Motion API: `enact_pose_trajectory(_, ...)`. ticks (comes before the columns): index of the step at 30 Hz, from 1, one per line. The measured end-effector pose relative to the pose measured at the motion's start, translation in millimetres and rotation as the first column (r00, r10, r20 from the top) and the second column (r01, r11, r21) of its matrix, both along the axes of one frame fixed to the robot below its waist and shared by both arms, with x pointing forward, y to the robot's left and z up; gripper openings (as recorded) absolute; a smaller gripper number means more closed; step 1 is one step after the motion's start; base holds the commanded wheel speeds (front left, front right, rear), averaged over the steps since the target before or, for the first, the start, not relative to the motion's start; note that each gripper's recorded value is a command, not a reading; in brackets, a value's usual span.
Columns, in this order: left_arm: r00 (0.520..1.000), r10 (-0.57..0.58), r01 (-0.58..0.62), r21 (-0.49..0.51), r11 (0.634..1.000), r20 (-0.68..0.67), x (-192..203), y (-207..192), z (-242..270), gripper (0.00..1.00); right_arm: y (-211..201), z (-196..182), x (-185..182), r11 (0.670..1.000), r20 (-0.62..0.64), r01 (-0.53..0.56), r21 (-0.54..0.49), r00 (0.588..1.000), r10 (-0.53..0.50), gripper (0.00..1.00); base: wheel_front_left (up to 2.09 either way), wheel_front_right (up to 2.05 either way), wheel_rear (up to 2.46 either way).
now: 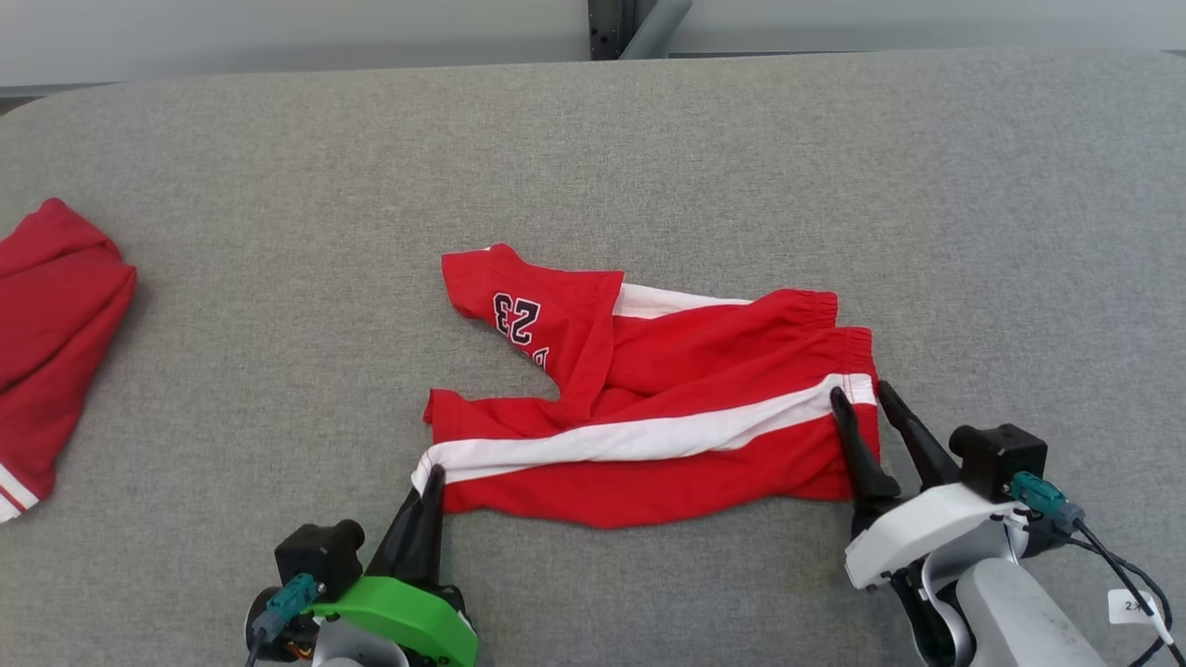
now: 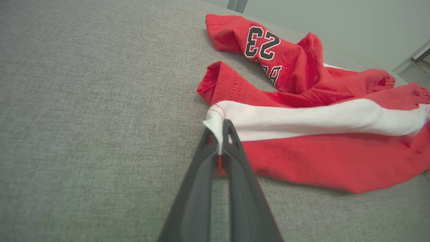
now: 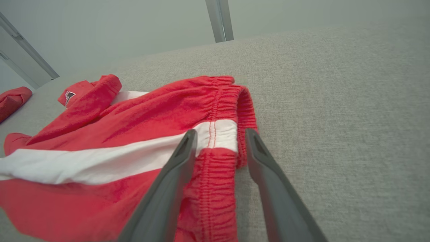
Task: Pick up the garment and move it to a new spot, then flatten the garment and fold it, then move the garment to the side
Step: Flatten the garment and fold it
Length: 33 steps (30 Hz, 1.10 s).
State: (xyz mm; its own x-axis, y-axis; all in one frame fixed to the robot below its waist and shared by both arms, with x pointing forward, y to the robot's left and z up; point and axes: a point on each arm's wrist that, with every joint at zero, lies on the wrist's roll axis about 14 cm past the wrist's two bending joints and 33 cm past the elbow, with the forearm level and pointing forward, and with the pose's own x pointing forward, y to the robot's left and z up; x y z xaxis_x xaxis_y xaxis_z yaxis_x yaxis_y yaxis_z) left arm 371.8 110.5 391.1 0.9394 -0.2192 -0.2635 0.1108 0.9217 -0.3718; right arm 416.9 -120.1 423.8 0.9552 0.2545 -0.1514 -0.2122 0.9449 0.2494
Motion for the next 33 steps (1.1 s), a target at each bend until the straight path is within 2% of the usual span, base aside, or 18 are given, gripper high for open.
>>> enact_pose_trajectory(1,1.0,0.001,-0.001,0.0,1.0,-0.001,0,0,0,0.0,1,1,2,1.0,0.002,-0.004,0.001,1.0,0.004,0.62,0.0,0.0,0.0)
enact_pose_trajectory(2,1.0,0.002,-0.002,0.001,1.0,-0.002,0,1,-1,0.0,3,1,4,1.0,0.003,-0.009,0.002,1.0,0.009,0.5,0.0,0.0,0.0)
enact_pose_trajectory(4,1.0,0.004,-0.004,0.002,1.0,-0.004,0,2,-1,0.0,5,-2,5,1.0,-0.009,-0.011,0.012,1.0,0.011,0.43,0.0,0.0,0.0)
enact_pose_trajectory(5,1.0,0.005,-0.005,0.003,1.0,-0.004,0,2,-1,0.0,6,-4,4,1.0,-0.015,-0.014,0.01,1.0,0.014,0.35,0.0,0.0,0.0)
enact_pose_trajectory(6,1.0,0.006,-0.006,0.003,1.0,-0.005,0,2,-2,0.0,6,-5,5,1.0,-0.018,-0.014,0.012,1.0,0.015,0.2,0.0,0.0,0.0)
enact_pose_trajectory(7,1.0,0.008,-0.008,0.003,1.0,-0.005,0,3,-2,0.0,7,-5,6,1.0,-0.019,-0.015,0.015,1.0,0.015,0.0,0.0,0.0,0.0)
enact_pose_trajectory(11,1.0,0.014,-0.014,0.01,1.0,0.004,1,6,1,0.0,7,-1,9,1.0,-0.009,-0.013,0.021,1.0,0.013,0.0,0.0,0.0,0.0)
enact_pose_trajectory(14,0.998,0.025,-0.026,0.019,0.999,0.059,9,11,16,0.0,3,13,14,0.999,0.033,0.005,0.039,0.999,-0.006,0.0,0.0,0.0,0.0)
enact_pose_trajectory(18,0.981,0.031,-0.039,0.038,0.999,0.194,29,17,56,0.0,1,48,22,0.996,0.129,0.018,0.083,0.991,-0.028,0.0,0.0,0.0,0.0)
enact_pose_trajectory(21,0.945,0.017,-0.044,0.075,0.996,0.327,47,20,99,0.0,1,90,31,0.993,0.238,0.008,0.12,0.971,-0.036,0.0,0.0,0.0,0.0)
enact_pose_trajectory(26,0.829,-0.093,-0.012,0.184,0.983,0.552,68,19,187,0.0,-2,178,39,0.984,0.45,-0.029,0.174,0.892,-0.053,0.0,0.0,0.0,0.0)
enact_pose_trajectory(30,0.684,-0.201,0.003,0.273,0.962,0.701,71,13,267,0.0,-4,244,33,0.977,0.588,-0.08,0.2,0.807,-0.055,0.0,0.0,0.0,0.0)
enact_pose_trajectory(33,0.611,-0.231,-0.009,0.298,0.954,0.757,71,16,316,0.0,-4,280,27,0.975,0.656,-0.115,0.189,0.754,-0.038,0.0,0.0,0.0,0.0)
